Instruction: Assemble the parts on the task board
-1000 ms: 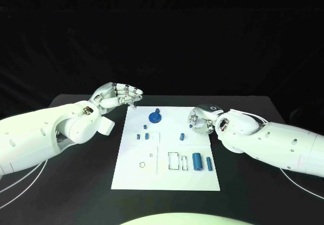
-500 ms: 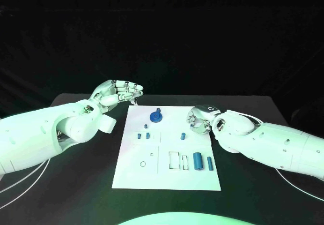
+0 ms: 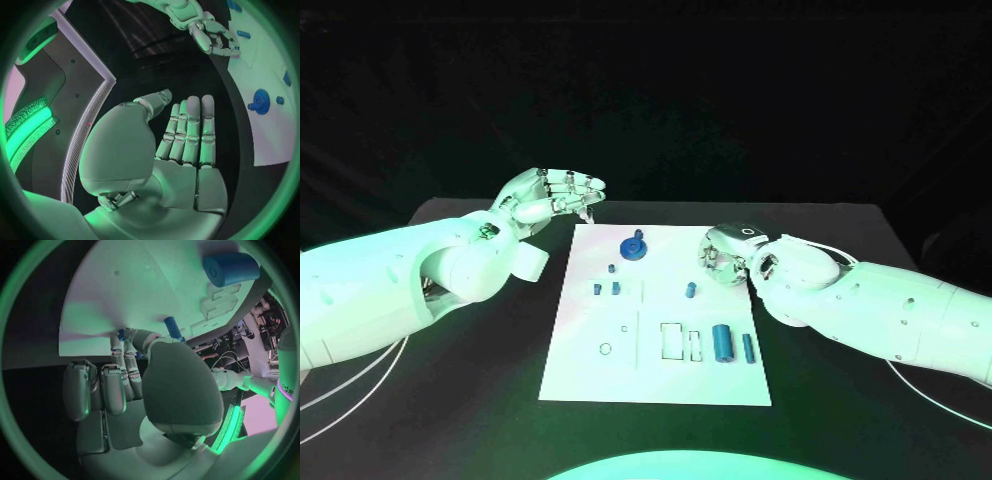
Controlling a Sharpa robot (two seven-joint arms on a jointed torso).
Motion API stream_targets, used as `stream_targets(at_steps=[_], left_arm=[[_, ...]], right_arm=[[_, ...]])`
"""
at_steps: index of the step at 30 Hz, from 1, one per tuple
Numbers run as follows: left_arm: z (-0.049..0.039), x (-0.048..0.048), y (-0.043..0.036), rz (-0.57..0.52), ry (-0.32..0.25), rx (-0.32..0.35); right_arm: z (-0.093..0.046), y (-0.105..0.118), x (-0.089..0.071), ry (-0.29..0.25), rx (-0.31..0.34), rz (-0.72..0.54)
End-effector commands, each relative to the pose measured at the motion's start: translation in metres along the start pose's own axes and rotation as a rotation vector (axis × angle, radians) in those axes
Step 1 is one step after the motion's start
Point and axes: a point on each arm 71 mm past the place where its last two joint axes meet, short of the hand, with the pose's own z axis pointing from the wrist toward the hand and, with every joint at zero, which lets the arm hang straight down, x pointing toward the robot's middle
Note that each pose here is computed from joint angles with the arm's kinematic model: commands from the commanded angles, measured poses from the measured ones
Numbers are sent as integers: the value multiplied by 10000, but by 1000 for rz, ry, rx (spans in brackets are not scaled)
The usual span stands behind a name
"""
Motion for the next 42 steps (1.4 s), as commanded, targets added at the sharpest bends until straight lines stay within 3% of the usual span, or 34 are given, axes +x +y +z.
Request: stream_targets(at_steps=[1, 13, 29, 35, 42], left_arm=[[0, 0, -13, -10, -3, 8], [-8, -5, -15, -8, -5, 6], [-15, -49, -9, -3, -19, 4], [-18, -63, -7, -4, -24, 2], [-11, -58, -5, -8, -26, 2]], right_arm=[[-19, 38, 119, 61, 6, -62], [-51, 60, 49, -48, 17, -75], [-171, 55, -182, -195, -22, 43], [-289, 122, -294, -248, -59, 105], [-391, 372, -334, -279, -136, 190]])
